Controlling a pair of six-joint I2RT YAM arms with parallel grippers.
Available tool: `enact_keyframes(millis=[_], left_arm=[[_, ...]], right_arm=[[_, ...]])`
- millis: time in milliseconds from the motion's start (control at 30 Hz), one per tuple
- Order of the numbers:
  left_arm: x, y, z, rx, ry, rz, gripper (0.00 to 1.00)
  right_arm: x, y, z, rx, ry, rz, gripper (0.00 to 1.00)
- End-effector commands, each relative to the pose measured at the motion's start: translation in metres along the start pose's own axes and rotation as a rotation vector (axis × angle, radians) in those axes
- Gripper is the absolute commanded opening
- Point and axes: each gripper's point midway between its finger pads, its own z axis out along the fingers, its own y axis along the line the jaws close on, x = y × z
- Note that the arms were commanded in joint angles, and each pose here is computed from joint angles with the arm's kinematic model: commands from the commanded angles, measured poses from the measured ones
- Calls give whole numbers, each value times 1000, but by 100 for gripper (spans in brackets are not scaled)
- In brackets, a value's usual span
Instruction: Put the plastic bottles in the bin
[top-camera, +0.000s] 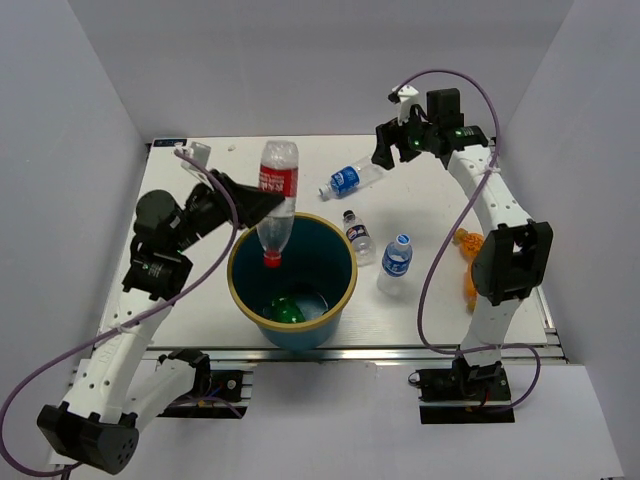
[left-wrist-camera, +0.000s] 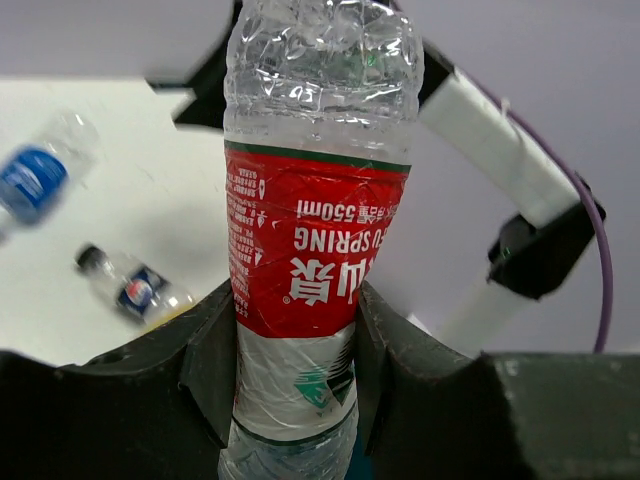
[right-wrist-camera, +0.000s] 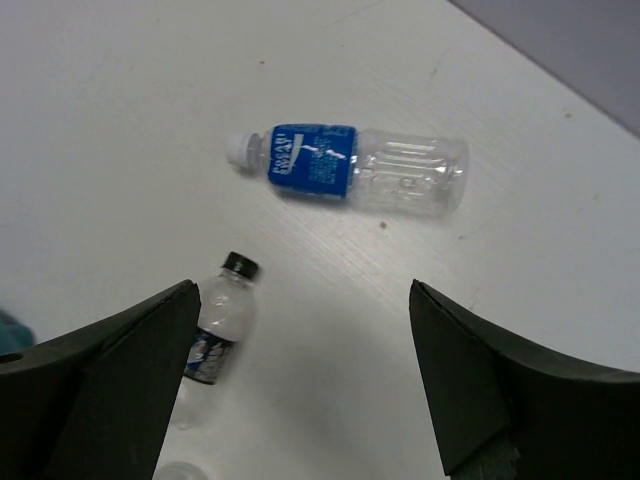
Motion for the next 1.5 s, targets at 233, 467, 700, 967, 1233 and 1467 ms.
enact_keyframes(millis=[233, 467, 700, 967, 1233, 1467], left_arm=[[37, -3, 8, -21, 89, -66, 76], [7, -9, 15, -47, 43, 12, 98], [-38, 36, 22, -343, -72, 91, 98], [-52, 142, -18, -805, -171, 70, 98], [-37, 246, -94, -1093, -206, -82, 98], [-22, 278, -132, -1203, -221, -143, 98]], right_arm=[[4, -12, 26, 50, 59, -21, 89], [41, 17, 29, 166, 205, 77, 89], [57, 49, 39, 182, 288, 88, 89], [107, 61, 56, 186, 409, 141, 89], [133, 71, 85, 170, 508, 92, 89], [155, 69, 96, 211, 584, 77, 89]])
